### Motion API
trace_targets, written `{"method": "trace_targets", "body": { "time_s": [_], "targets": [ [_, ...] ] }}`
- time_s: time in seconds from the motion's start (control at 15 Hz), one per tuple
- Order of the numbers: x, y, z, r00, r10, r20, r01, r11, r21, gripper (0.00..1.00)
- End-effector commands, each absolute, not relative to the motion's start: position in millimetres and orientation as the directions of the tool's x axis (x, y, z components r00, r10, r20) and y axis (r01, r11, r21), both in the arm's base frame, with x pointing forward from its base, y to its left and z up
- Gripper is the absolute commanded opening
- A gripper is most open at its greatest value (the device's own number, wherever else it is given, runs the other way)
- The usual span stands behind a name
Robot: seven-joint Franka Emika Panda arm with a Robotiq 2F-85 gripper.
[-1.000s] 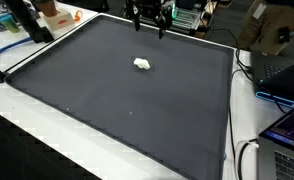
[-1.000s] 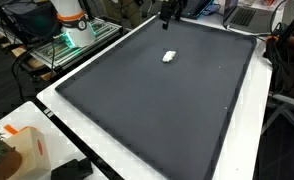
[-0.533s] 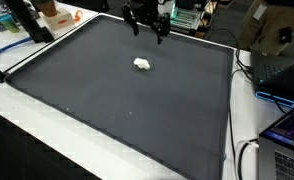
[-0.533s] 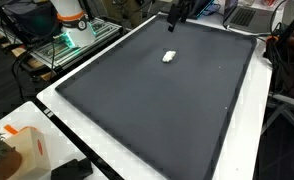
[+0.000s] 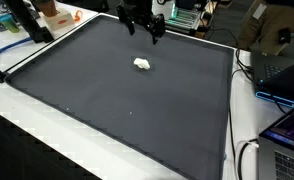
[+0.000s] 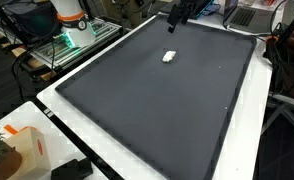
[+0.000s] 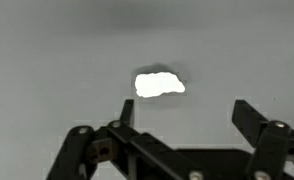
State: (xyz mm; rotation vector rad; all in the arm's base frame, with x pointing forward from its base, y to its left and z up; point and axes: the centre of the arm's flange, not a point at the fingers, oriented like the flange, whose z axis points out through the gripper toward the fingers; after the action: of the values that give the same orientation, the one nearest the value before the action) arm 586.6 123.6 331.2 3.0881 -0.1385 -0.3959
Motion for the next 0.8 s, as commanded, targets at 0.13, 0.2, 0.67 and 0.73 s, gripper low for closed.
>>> {"method": "trace_targets", "body": {
  "time_s": [0.13, 0.2, 0.67, 0.73],
  "targets": [
    [622.7, 122.6, 329.1, 0.934, -0.104, -0.341, -0.088, -0.994, 0.064, 1.00],
    [627.6, 123.4, 328.7, 0.931, -0.104, -0.350, -0.088, -0.994, 0.062, 1.00],
    [668.6, 124.3, 304.6, 0.901, -0.123, -0.417, -0.092, -0.991, 0.094, 1.00],
    [674.3, 124.7, 299.8, 0.895, -0.119, -0.430, -0.086, -0.992, 0.096, 1.00]
  ]
}}
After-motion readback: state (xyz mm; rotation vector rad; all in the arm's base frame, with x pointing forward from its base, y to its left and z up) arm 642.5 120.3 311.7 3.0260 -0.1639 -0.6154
